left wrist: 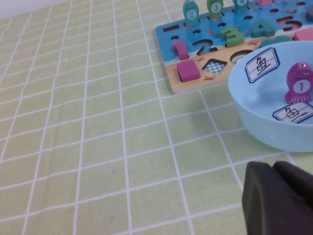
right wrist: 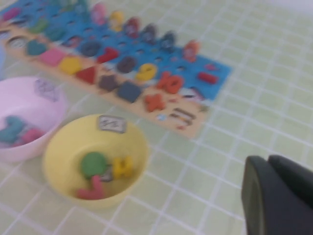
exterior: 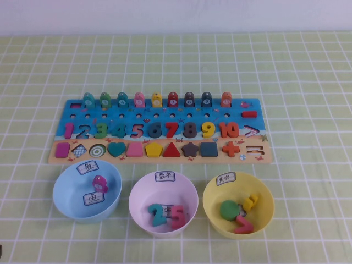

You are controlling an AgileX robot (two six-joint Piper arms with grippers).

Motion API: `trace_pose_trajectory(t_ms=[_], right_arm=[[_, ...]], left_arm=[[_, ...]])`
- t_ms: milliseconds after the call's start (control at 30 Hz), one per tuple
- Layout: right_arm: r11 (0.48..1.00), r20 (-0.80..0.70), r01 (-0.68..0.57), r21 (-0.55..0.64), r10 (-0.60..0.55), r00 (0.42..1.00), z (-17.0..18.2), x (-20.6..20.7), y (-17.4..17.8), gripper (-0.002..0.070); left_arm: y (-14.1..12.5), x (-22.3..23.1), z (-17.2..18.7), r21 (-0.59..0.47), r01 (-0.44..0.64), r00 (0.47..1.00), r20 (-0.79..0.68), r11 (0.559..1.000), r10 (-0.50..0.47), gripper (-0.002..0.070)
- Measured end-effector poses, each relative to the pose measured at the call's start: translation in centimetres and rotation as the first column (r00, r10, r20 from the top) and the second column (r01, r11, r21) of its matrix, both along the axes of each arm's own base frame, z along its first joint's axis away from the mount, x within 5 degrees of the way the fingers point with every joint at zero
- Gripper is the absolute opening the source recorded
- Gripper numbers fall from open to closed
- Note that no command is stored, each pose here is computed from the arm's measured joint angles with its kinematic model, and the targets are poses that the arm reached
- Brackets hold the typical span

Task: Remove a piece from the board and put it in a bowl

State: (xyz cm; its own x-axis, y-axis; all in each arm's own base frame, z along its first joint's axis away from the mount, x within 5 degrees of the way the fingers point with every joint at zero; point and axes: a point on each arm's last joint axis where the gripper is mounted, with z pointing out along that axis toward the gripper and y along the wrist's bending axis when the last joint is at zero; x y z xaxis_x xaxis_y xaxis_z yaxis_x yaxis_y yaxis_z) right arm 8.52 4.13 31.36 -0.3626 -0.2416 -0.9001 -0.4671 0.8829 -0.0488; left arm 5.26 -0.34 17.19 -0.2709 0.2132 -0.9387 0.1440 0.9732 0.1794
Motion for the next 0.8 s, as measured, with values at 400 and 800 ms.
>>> trace_pose_trajectory(t_ms=[400,800], right_arm=[[0.921,0.234,0.332,0.203,-0.375,0.897,-6.4,-3.8,-3.2,-0.0016],[0.887,0.161,0.374,0.271,-0.425,0.891,-11.5,-3.3,-3.3,-0.0017]], left_arm=[[0.0,0.0,0.0,0.000,0.000,1.000,0.000,1.000,0.000,-0.0005],[0.0,0.0,0.0,0.000,0.000,1.000,0.000,1.000,0.000,-0.0005]])
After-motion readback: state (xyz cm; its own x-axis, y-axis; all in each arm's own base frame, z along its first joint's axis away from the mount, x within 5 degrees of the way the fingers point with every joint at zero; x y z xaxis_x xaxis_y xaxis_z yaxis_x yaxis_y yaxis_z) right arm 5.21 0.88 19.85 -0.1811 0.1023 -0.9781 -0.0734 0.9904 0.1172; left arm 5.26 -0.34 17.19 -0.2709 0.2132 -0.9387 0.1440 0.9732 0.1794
